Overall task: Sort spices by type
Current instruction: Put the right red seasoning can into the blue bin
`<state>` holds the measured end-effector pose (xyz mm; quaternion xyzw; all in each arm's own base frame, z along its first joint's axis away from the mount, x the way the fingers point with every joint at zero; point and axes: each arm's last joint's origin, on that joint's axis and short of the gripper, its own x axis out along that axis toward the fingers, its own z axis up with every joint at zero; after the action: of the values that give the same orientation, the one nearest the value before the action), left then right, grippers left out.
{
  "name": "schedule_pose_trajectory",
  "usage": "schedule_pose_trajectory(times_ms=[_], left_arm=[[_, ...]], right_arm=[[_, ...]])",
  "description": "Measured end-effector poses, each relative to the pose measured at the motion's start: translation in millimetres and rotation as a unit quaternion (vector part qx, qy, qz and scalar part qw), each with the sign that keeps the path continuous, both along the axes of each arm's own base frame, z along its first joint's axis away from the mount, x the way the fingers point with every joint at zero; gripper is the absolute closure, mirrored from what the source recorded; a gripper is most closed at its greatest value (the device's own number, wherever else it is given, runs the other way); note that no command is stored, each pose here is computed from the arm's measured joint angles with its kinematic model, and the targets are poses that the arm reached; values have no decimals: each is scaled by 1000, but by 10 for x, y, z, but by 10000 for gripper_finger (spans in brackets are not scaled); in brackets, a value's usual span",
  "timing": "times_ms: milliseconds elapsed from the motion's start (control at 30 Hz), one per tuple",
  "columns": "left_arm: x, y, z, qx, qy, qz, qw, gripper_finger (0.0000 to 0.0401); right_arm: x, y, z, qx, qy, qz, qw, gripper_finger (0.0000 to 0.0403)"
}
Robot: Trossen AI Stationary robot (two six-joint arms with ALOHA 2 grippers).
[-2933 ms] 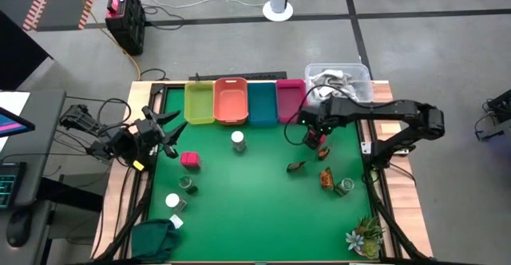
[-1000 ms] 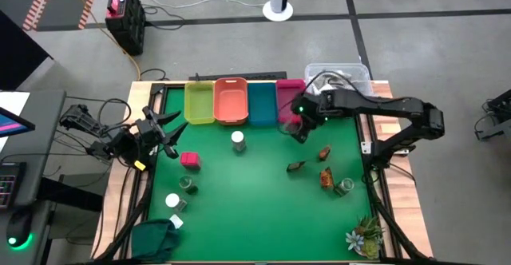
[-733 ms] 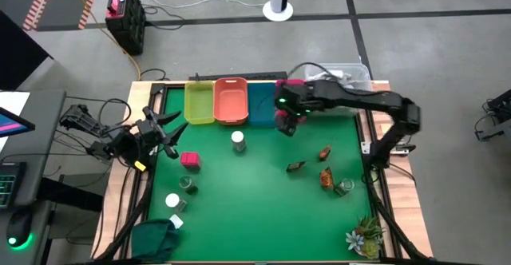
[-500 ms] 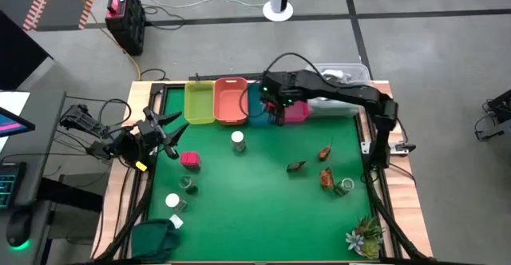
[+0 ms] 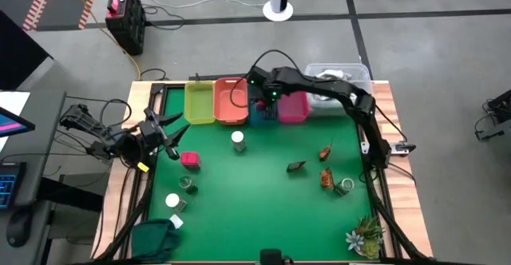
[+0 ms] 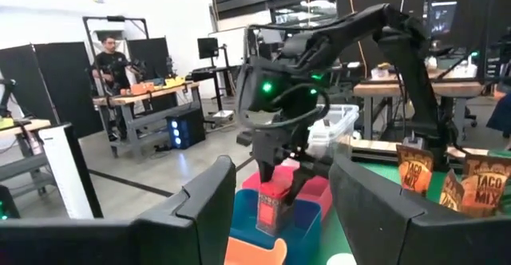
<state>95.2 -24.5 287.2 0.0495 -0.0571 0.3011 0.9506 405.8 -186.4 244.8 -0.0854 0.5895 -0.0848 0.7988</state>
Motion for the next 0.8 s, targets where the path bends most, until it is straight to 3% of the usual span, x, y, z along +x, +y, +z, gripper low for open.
schedule_pose_trajectory(times_ms=[233,400,667,800], left_arm=[[0,0,0,0,0,0,1000,207],[1,-1,-4,7,6,1,1000,207],[6,-4,-22,22,23,2,999,207],[6,-4,-22,22,23,2,999,207]], right_arm=[[43,-31,-190,19,16,0,1000,151],[46,-24,-197,20,13,-3,1000,127],[33,-27,-163,24,11,-18,999,92],[49,-4,-1,18,8,-19,1000,90]])
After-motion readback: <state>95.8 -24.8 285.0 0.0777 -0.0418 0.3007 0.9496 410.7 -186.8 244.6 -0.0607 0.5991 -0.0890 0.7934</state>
